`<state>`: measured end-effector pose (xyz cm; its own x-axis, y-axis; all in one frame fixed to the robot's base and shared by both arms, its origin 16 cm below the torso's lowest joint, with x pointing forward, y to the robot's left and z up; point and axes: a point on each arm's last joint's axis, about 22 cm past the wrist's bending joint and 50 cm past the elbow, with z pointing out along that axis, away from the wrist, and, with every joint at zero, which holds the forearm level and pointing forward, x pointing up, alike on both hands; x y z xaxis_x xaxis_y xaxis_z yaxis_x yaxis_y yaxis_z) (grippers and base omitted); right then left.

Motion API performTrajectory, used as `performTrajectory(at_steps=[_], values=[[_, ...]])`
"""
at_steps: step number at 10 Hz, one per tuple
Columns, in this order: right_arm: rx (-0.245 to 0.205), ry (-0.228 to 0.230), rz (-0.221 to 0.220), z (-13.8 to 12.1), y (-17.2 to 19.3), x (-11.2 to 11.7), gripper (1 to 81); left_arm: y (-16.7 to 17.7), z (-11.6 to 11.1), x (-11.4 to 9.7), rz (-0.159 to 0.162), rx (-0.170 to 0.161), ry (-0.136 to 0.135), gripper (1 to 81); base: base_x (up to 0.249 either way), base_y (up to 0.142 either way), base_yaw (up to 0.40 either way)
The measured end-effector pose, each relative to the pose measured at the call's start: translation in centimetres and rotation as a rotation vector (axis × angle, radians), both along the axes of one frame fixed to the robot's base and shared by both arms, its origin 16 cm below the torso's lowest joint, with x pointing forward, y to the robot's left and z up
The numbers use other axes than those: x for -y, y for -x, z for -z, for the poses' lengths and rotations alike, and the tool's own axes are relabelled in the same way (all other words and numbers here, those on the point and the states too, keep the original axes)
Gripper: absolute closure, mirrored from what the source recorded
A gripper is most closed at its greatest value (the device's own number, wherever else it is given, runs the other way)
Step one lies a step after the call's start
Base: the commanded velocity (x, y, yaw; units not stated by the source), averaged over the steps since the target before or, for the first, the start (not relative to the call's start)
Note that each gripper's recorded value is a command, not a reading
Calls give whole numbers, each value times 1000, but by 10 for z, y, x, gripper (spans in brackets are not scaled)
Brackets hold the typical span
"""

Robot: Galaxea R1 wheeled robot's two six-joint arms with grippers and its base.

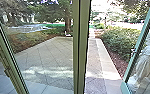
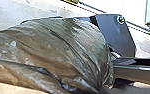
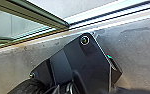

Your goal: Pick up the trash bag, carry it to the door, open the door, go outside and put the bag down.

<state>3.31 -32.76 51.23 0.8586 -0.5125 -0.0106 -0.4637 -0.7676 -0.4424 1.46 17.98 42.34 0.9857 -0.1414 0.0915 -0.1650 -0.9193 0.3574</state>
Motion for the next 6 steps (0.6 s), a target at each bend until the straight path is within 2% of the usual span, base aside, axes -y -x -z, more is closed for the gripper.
performTrajectory(at_steps=[2,6], values=[[-26,34,-20,29,26,-19,10,-1,0,2,18,8,3,811,0,0,0],[-37,124,-50,71,48,-51,10,-1,-1,3,23,13,6,811,0,0,0]])
